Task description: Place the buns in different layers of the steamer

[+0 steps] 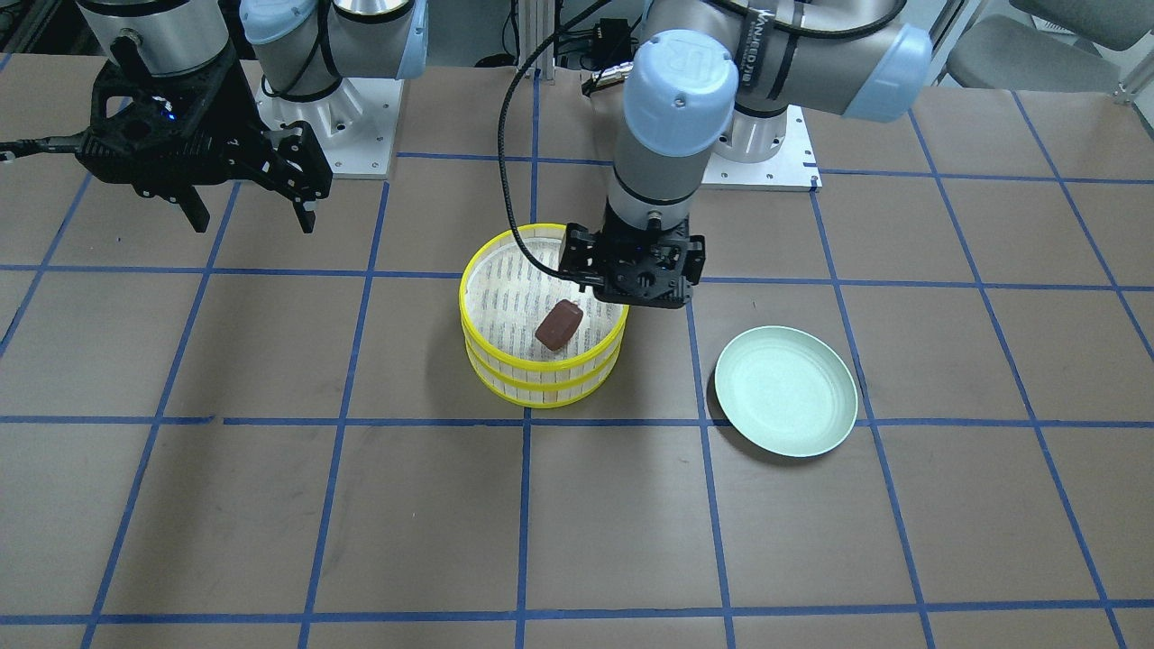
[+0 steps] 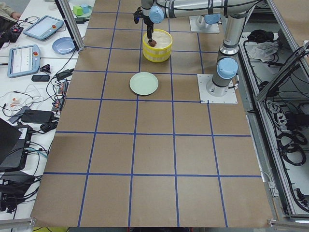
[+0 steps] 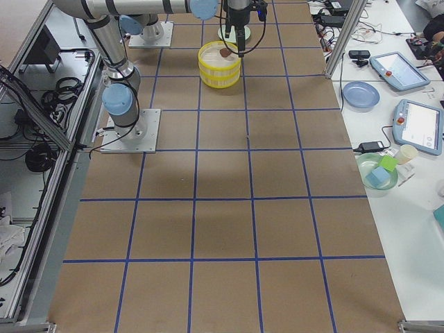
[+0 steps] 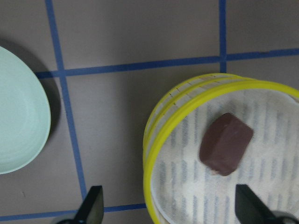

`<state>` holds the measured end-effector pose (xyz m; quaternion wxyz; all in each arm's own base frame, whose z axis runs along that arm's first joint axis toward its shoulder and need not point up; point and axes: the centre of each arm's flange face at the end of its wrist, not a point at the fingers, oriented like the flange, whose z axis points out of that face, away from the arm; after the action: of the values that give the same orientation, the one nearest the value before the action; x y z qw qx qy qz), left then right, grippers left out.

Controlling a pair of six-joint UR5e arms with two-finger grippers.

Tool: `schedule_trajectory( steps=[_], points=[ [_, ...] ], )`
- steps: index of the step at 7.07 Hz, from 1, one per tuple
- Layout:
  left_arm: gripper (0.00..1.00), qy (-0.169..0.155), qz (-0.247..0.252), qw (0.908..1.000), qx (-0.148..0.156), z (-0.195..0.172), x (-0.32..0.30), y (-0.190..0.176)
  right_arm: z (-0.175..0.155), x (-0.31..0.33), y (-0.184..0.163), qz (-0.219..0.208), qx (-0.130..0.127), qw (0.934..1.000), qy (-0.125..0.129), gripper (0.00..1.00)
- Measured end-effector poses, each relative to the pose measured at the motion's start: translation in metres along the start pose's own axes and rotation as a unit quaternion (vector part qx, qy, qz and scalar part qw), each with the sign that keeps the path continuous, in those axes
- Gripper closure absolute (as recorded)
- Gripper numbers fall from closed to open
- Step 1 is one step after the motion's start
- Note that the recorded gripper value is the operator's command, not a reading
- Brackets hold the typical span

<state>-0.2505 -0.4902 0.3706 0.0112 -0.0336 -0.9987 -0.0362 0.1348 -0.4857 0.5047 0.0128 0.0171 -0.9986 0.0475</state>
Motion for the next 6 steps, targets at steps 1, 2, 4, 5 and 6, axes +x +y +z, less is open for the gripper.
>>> schedule_trajectory(
  steps=[1,2,4,5,6],
  points=[
    [0.00,0.003,-0.013,0.9998,0.016,-0.017,-0.033,-0.010,0.000,0.000,0.000,0.000,0.000,1.0000,0.000,0.00],
    [0.00,0.001,-0.034,0.9991,0.025,-0.040,-0.066,-0.018,0.000,0.000,0.000,0.000,0.000,1.0000,0.000,0.00],
    [0.00,-0.026,-0.063,0.9973,0.029,-0.092,-0.107,-0.022,0.000,0.000,0.000,0.000,0.000,1.0000,0.000,0.00],
    [0.00,-0.033,-0.073,0.9960,0.039,-0.112,-0.121,-0.021,0.000,0.000,0.000,-0.001,-0.001,1.0000,0.000,0.00],
    [0.00,-0.034,-0.081,0.9950,0.047,-0.124,-0.136,-0.019,0.001,-0.001,0.000,-0.001,-0.001,1.0000,0.000,0.00]
  ],
)
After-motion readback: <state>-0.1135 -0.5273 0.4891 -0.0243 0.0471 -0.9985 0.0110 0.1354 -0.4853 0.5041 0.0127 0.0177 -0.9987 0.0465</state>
